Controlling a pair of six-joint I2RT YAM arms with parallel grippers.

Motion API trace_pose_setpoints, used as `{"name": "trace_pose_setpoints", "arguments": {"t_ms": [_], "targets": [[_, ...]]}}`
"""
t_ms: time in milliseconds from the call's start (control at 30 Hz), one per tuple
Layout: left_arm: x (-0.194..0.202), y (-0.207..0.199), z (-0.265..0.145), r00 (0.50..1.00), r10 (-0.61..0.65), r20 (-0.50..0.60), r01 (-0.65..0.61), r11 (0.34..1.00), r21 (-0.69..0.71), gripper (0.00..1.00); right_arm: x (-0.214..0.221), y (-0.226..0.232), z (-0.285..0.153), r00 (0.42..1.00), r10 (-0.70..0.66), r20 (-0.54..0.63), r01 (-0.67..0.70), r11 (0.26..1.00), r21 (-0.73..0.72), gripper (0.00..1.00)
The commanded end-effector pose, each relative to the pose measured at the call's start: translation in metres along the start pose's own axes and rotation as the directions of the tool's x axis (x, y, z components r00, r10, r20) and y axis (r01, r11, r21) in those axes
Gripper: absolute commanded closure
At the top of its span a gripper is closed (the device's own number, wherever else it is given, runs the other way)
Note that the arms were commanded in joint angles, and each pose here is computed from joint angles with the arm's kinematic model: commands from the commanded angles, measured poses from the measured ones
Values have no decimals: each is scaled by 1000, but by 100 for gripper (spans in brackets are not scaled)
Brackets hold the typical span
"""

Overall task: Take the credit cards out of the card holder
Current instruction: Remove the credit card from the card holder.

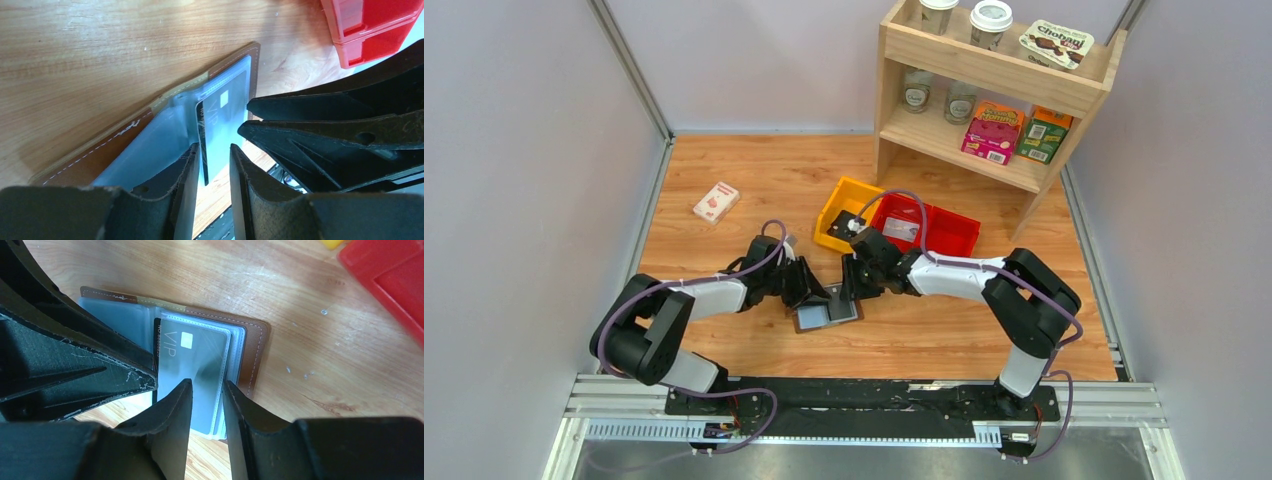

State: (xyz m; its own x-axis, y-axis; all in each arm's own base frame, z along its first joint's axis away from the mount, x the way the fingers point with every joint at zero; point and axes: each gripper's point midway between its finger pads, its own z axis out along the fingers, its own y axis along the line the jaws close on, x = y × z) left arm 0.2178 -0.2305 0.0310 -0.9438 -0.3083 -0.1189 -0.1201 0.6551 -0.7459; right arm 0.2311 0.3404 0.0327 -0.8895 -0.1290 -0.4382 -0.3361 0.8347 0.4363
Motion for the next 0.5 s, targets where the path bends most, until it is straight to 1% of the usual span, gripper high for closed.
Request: {"name": "trace_pose_setpoints", "arguments": {"t_ms": [0, 100, 200, 400, 467], "targets": [[-1, -13, 0, 1000, 15, 4, -15, 998, 62, 65, 6, -3, 6, 1000, 14, -11, -14, 1000, -4, 65], [-2, -22, -6, 1000, 19, 22, -21, 995, 99, 68, 7, -5, 7, 1000, 19, -11, -19, 1000, 1, 65], [-4, -29, -10, 999, 23, 42, -28, 992, 126, 69, 9, -5, 8, 1000, 27, -15, -27, 1000, -2, 65], [-6, -49, -18, 998, 13, 69, -29, 974, 226, 71, 13, -5, 11, 999, 46, -22, -46, 999, -17, 65], [-7, -52, -20, 997, 9, 82, -29, 970, 242, 73, 15, -5, 13, 998, 55, -25, -56, 998, -21, 64]]}}
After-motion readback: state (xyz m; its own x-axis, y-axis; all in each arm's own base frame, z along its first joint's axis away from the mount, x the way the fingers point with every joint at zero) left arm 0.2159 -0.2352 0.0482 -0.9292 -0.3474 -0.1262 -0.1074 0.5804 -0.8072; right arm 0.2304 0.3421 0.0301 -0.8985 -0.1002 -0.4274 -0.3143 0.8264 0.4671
